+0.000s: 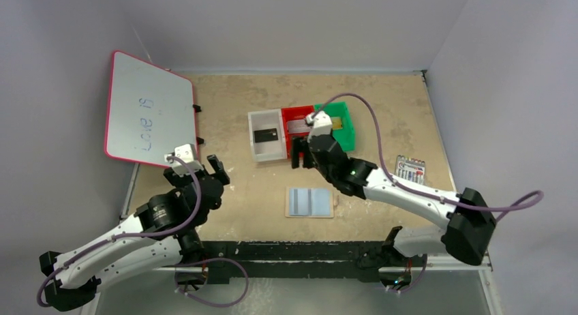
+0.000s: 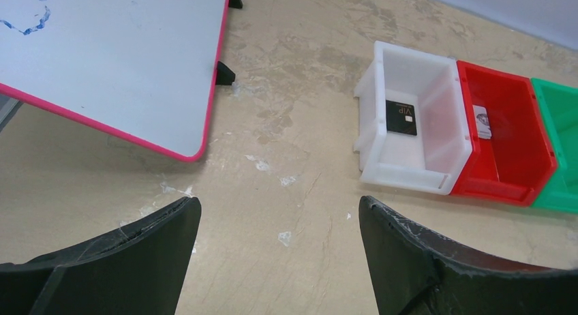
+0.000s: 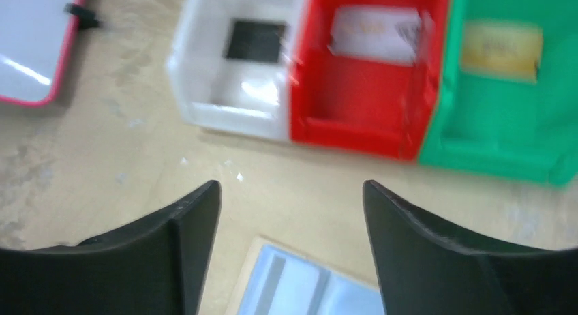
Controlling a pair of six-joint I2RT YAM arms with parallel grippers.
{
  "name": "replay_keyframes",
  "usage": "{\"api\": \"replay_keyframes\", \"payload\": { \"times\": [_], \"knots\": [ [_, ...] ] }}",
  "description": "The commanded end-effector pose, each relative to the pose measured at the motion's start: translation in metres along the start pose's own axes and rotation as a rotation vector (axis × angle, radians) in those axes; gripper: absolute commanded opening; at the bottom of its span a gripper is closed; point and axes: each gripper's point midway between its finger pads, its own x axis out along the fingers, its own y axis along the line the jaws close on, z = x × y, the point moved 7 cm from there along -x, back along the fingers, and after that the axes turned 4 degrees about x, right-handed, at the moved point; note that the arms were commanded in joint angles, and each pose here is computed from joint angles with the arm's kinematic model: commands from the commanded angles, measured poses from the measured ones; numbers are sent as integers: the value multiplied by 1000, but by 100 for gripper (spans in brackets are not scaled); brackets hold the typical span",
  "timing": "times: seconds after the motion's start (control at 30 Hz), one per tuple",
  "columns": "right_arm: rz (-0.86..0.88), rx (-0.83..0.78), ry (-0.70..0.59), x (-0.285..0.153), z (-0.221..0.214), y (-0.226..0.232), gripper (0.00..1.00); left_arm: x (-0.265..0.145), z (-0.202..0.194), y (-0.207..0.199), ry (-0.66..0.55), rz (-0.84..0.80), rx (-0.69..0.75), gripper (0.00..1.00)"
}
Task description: Take the credit cards out of the card holder
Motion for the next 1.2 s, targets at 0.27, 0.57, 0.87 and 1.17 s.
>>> {"api": "replay_keyframes", "payload": {
  "times": [0.27, 0.57, 0.87, 1.17],
  "knots": [
    [18, 548, 0, -48, -75, -43, 93, -11, 22, 6, -40, -61, -157, 86],
    [-183, 239, 330, -53, -137, -7, 70, -14, 24, 8, -28, -53, -190, 86],
    [-316, 157, 387, -43, -170, 18, 67, -13, 22, 7, -23, -53, -194, 85],
    [-351, 159, 382, -34, -173, 25, 59, -11, 19, 1, -5, -47, -155, 85]
  ]
}}
